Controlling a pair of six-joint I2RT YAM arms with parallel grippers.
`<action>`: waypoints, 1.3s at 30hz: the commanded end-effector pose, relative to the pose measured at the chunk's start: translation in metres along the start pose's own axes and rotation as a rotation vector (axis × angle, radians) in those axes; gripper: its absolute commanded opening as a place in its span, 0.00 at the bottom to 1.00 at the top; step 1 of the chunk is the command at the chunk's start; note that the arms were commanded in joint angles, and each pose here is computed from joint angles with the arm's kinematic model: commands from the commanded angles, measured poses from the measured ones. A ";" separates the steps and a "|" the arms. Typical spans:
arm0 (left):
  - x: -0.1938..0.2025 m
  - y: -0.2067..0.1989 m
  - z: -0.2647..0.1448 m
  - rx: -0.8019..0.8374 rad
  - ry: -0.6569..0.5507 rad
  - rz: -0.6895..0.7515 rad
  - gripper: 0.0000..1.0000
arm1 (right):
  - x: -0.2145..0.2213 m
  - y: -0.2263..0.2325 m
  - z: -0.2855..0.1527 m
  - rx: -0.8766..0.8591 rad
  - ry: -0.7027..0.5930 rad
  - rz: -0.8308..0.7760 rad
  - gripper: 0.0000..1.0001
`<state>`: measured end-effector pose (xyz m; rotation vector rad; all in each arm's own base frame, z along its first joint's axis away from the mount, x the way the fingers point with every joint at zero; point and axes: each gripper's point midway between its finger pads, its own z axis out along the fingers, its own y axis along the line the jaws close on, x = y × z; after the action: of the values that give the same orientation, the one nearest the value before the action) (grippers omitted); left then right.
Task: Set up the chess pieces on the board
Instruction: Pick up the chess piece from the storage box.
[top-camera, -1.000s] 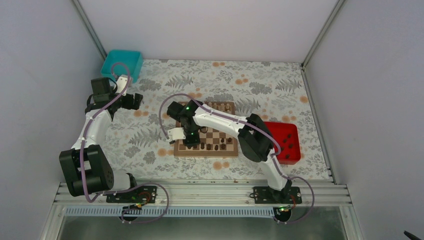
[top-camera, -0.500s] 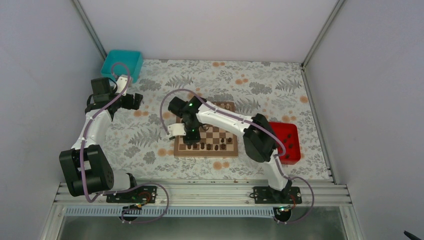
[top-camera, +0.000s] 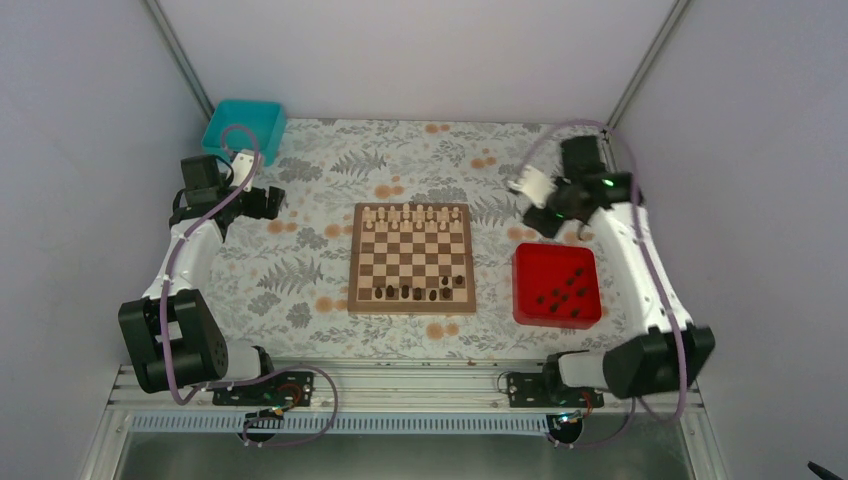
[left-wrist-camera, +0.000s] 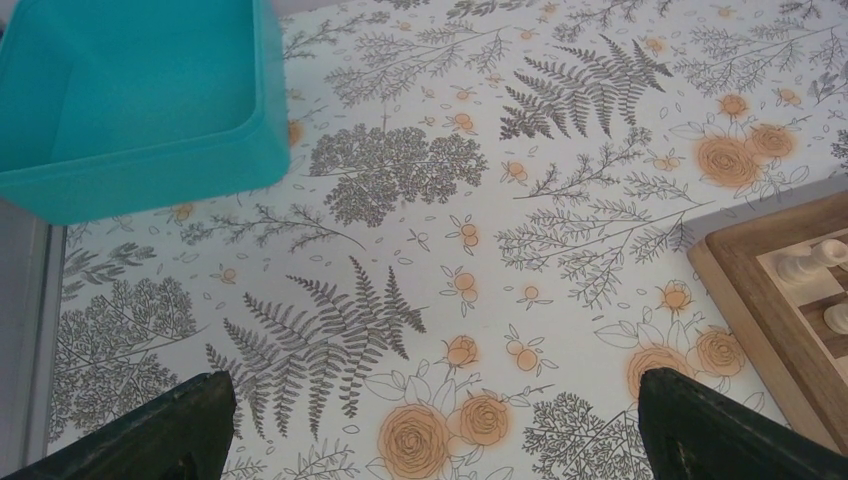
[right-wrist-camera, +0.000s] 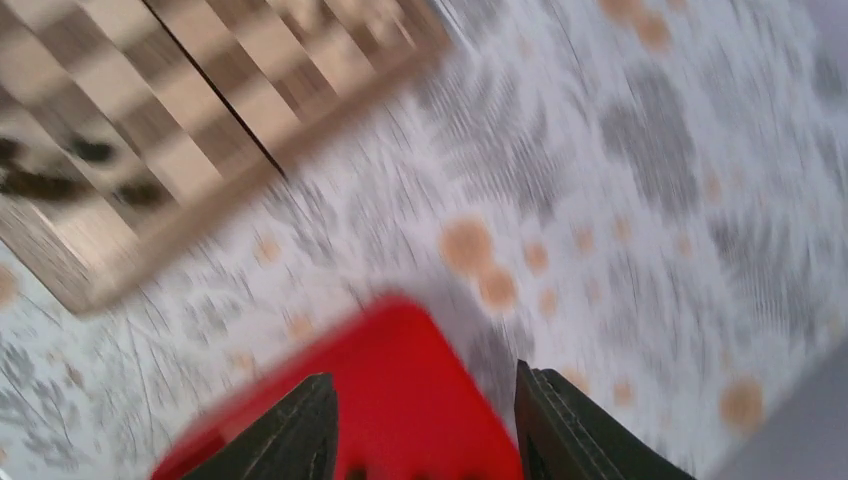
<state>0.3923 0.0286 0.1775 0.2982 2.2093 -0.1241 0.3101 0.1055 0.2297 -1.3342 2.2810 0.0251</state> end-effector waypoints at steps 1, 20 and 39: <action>-0.010 0.000 -0.004 0.011 -0.031 0.007 1.00 | 0.085 -0.007 -0.019 0.049 0.060 0.105 0.48; -0.009 -0.003 -0.003 0.030 -0.029 0.004 1.00 | 0.204 0.026 0.060 -0.048 0.178 0.335 0.46; -0.009 -0.004 -0.004 0.034 -0.031 0.005 1.00 | 0.229 0.035 0.098 -0.146 0.264 0.389 0.40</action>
<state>0.3918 0.0249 0.1780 0.3084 2.2043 -0.1487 0.2343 -0.0361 0.0481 -1.0093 2.7490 0.1343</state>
